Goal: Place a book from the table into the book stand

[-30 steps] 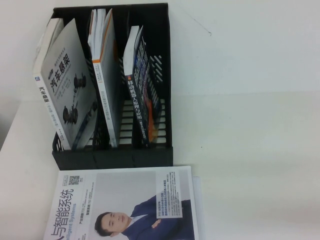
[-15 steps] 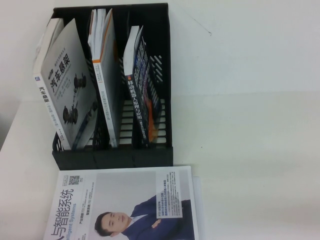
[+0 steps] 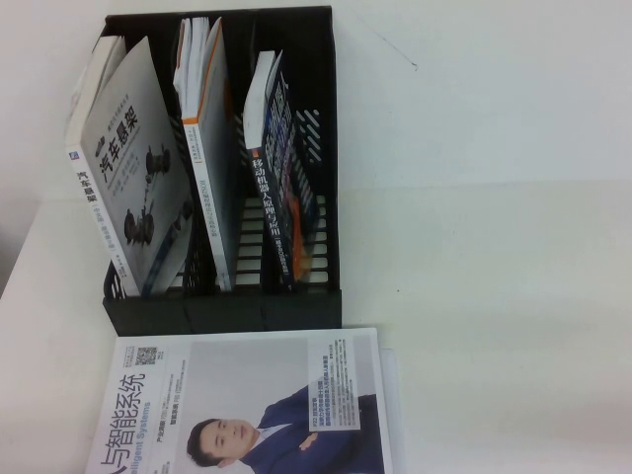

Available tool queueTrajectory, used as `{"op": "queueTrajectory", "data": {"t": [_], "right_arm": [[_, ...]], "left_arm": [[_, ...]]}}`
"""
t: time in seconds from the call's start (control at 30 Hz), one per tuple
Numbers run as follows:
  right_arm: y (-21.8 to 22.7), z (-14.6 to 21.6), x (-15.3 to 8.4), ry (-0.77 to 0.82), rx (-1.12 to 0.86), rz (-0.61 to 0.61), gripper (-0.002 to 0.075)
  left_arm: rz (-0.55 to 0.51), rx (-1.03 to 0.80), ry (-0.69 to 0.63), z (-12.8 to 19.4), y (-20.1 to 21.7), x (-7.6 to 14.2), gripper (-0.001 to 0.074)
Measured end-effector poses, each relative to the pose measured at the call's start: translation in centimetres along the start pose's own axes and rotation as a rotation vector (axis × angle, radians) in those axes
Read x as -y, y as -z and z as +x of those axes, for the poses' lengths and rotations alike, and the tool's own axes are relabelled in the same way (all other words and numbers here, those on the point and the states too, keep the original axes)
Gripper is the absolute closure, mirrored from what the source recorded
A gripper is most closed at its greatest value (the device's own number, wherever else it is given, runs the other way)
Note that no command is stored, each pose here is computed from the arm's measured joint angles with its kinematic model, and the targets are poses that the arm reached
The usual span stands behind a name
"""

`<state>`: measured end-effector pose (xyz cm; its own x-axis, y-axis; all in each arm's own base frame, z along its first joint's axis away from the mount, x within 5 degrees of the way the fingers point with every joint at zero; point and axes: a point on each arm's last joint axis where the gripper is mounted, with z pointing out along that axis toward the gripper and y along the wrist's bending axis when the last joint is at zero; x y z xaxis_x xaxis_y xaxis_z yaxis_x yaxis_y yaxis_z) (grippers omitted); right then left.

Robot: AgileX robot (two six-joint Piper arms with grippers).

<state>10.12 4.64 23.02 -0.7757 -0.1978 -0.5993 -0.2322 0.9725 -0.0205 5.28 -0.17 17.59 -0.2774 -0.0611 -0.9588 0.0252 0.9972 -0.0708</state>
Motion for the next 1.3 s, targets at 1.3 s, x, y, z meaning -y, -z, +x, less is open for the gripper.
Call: {"op": "queueTrajectory", "data": {"t": [1.3], "right_arm": [[-1.1,8.6,3.9,-0.24,0.582,0.238,0.0728]], "left_arm": [[0.002,-0.003,0.002,0.0,0.0,0.0,0.0737]]}}
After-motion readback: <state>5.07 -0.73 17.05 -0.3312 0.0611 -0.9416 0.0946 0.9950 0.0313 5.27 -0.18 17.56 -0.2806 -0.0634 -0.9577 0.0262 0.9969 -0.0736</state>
